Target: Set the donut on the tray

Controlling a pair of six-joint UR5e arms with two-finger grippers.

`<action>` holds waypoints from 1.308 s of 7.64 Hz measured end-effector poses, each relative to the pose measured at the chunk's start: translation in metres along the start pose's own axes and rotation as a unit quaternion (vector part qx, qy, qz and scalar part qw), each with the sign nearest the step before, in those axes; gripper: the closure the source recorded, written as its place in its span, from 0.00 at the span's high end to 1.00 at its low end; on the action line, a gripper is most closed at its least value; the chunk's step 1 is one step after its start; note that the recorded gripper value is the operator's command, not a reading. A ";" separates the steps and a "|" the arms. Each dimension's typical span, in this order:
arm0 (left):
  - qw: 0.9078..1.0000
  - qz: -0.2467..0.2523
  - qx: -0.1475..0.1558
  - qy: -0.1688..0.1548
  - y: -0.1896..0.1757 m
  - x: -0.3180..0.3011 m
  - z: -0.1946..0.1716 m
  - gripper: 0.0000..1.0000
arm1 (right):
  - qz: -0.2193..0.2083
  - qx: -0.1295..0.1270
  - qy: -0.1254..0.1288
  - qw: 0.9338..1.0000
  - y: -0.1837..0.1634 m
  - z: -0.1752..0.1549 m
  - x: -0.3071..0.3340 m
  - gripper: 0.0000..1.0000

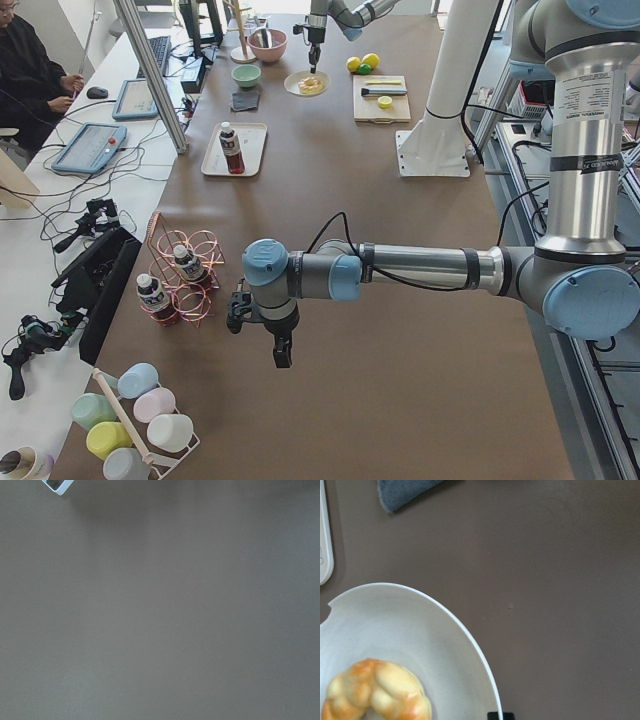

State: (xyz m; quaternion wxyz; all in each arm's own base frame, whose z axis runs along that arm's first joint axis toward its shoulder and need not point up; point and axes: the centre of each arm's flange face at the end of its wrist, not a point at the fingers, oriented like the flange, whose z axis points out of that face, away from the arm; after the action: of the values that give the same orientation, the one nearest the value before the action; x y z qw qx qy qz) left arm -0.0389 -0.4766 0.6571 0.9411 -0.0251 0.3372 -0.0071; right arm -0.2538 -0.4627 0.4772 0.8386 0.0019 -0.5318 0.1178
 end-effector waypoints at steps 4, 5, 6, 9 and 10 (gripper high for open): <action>1.000 0.000 0.001 0.000 -0.001 0.001 -0.001 0.98 | 0.019 0.008 -0.045 0.999 -0.044 -0.027 -0.030 0.00; 1.000 0.000 0.001 0.000 -0.001 0.001 -0.001 0.98 | 0.040 0.013 -0.051 0.998 -0.062 -0.020 -0.053 0.00; 1.000 0.000 0.001 0.000 -0.001 0.001 -0.001 0.98 | 0.064 0.020 -0.053 0.996 -0.082 -0.008 -0.075 0.00; 1.000 -0.002 -0.002 0.000 -0.001 -0.001 0.001 0.98 | 0.108 0.043 -0.050 0.992 -0.126 0.042 -0.154 0.00; 1.000 -0.002 -0.002 0.000 0.000 -0.002 0.002 0.98 | 0.116 0.052 -0.045 0.991 -0.130 0.061 -0.189 0.00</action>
State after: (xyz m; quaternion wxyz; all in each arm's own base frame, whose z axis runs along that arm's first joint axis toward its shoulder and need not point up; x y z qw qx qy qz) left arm -0.0387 -0.4768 0.6599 0.9410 -0.0282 0.3370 -0.0086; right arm -0.3592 -0.6338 0.3514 0.7933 -0.0106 -0.5587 0.2416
